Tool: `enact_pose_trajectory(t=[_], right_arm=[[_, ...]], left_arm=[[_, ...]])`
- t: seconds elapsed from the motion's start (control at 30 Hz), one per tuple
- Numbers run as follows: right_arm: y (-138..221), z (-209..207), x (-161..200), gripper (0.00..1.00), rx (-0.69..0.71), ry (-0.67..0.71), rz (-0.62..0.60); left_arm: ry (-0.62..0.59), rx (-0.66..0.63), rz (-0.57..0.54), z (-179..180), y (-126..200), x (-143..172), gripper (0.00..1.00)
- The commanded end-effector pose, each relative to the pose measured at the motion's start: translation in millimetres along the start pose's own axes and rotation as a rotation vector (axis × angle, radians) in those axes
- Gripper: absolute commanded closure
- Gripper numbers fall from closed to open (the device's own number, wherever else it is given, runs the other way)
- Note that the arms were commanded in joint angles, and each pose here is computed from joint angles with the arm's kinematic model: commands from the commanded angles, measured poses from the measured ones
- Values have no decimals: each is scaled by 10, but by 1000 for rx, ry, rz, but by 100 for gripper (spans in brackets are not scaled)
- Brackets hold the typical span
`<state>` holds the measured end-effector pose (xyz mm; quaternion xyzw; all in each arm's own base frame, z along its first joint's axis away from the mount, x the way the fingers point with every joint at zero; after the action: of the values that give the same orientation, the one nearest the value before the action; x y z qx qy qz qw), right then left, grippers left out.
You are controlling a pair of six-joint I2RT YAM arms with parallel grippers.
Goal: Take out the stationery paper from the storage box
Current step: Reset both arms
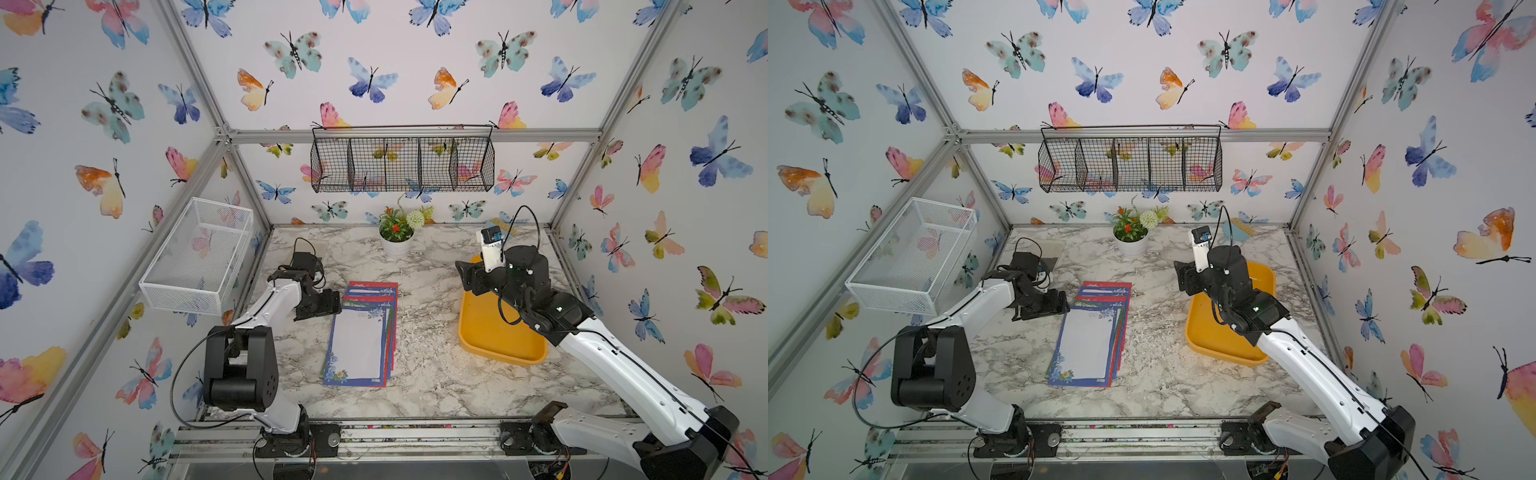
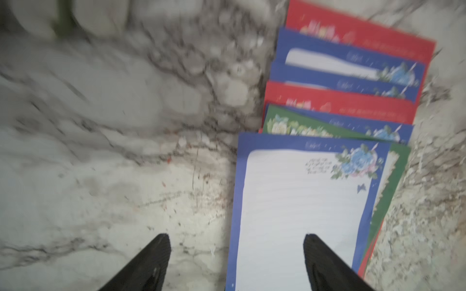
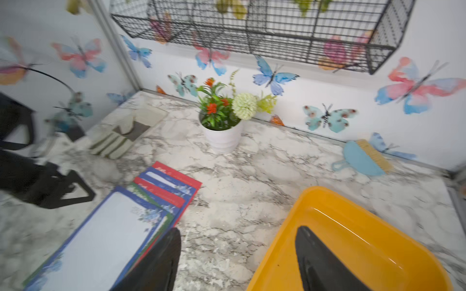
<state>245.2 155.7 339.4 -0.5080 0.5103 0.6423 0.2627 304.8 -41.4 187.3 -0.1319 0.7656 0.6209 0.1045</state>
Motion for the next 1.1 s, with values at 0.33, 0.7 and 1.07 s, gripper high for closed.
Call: enact_pose_trajectory(t=[0.33, 0.7, 1.07], right_arm=[[-606, -842, 1065, 20, 414, 2, -13], [-474, -1115, 1894, 19, 403, -30, -179], [-481, -1142, 2121, 19, 300, 1, -303]], left_arm=[[-182, -57, -986, -397, 409, 61, 15], [-309, -151, -1089, 9, 119, 572, 10], [-253, -84, -1032, 297, -165, 566, 9]])
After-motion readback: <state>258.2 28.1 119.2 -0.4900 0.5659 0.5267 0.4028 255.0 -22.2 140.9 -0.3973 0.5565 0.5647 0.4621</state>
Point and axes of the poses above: each gripper's point midway between its finger pads, its own y axis back along the fingers, its own z axis along the line the jaws close on, x = y × z, the point moved 10 cm from there along y, back along the fingers, and after that the axes turned 1 degree about y, right-handed, at the moved point
